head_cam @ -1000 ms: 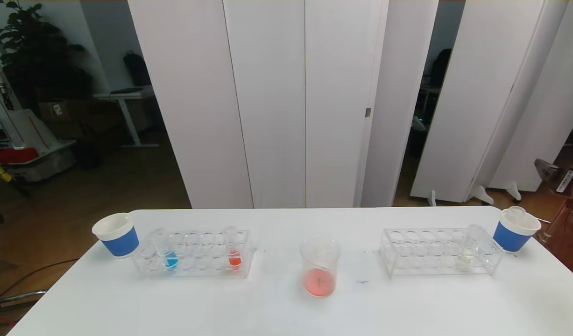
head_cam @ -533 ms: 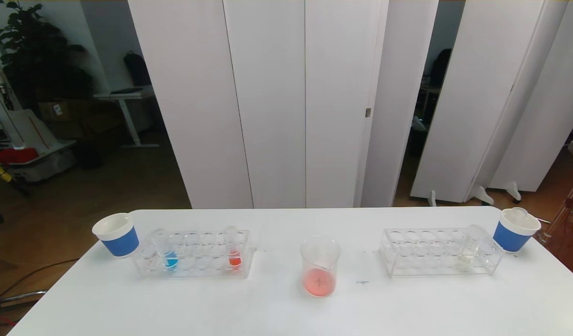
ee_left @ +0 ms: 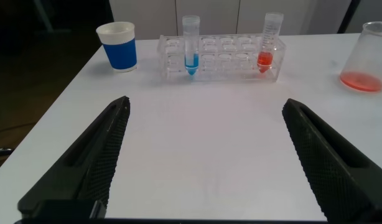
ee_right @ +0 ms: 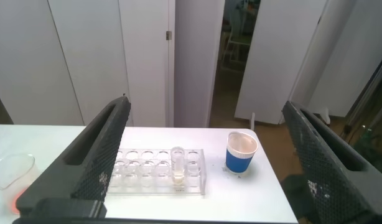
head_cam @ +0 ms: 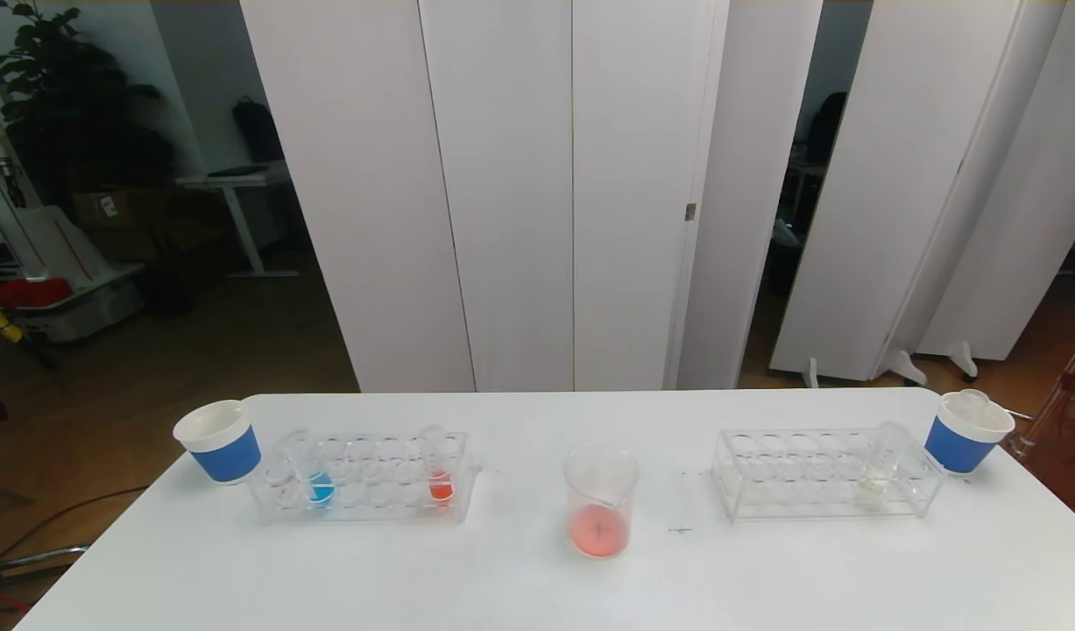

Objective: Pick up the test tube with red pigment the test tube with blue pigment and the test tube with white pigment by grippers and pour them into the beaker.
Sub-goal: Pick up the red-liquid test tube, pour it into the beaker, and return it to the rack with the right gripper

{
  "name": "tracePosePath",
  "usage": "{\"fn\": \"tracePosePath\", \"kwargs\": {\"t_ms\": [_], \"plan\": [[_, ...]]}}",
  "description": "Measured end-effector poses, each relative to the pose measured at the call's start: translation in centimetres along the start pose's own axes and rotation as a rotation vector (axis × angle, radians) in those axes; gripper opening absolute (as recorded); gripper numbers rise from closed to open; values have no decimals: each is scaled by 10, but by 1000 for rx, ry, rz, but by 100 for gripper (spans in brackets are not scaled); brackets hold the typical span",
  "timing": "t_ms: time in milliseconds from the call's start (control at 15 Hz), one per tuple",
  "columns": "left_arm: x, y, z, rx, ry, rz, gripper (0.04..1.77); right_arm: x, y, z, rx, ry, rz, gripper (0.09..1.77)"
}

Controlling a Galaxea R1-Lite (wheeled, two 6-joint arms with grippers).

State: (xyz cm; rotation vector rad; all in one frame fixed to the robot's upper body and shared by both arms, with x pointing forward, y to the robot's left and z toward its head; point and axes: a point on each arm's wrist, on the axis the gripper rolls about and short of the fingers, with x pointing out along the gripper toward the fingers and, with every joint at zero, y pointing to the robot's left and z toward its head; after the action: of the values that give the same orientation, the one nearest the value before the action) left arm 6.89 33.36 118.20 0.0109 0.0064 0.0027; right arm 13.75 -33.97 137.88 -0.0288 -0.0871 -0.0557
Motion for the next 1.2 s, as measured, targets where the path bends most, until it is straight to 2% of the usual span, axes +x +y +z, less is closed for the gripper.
{"fn": "tracePosePath", "kwargs": {"t_ms": [200,400,800,1200], "plan": [[0,0,0,0,0,0,175,-51,2,-17,2,-32,12,175],[0,0,0,0,0,0,175,-79,2,-42,9,-42,12,175],[0,0,0,0,0,0,175,-90,2,-99,32,15,28,175],[0,0,0,0,0,0,175,-88,3,-160,30,122,50,175]]}}
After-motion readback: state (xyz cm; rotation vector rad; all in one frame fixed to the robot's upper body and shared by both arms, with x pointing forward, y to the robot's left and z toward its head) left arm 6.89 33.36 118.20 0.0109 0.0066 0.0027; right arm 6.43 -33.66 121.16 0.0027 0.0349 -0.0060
